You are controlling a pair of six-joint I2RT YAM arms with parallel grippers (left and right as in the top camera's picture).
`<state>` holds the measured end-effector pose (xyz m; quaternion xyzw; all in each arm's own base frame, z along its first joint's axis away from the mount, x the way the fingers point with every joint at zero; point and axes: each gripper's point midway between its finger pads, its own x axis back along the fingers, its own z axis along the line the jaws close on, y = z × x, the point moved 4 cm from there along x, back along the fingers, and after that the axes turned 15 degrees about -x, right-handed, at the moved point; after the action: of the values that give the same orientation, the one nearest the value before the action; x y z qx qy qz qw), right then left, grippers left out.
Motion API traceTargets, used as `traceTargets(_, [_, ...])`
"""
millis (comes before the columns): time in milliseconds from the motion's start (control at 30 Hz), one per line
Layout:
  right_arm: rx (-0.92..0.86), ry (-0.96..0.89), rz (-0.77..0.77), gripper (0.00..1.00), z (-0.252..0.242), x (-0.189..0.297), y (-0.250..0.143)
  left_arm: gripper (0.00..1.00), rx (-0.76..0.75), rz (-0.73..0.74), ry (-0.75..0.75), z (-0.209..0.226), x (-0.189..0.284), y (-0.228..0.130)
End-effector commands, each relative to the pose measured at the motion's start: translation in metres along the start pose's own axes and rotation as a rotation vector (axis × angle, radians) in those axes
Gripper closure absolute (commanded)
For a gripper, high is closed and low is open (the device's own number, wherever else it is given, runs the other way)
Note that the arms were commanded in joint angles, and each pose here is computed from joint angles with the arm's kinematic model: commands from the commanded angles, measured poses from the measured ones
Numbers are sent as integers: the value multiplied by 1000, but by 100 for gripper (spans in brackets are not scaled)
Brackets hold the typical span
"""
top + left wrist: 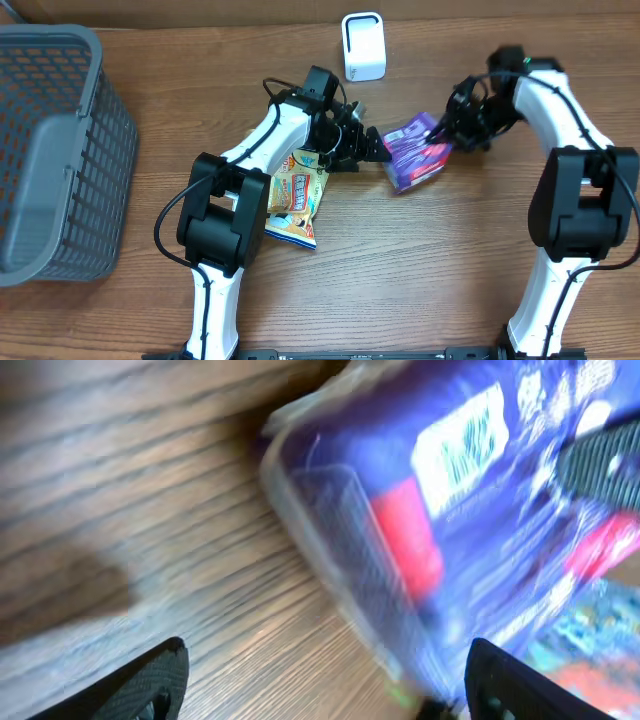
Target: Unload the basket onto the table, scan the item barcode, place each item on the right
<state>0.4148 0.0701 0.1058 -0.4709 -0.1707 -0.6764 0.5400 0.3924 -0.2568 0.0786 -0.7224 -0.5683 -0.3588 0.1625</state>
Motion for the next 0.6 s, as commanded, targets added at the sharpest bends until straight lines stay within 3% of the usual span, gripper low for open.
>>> traceTargets(0, [71, -142, -182, 94, 14, 49, 5, 19, -123, -47, -43, -19, 17, 14])
traceTargets(267, [-61, -594, -385, 91, -1, 94, -9, 19, -142, -45, 29, -16, 44, 22])
traceTargets(567, [-107, -794, -520, 84, 18, 78, -34, 20, -67, -23, 193, 5, 82, 22])
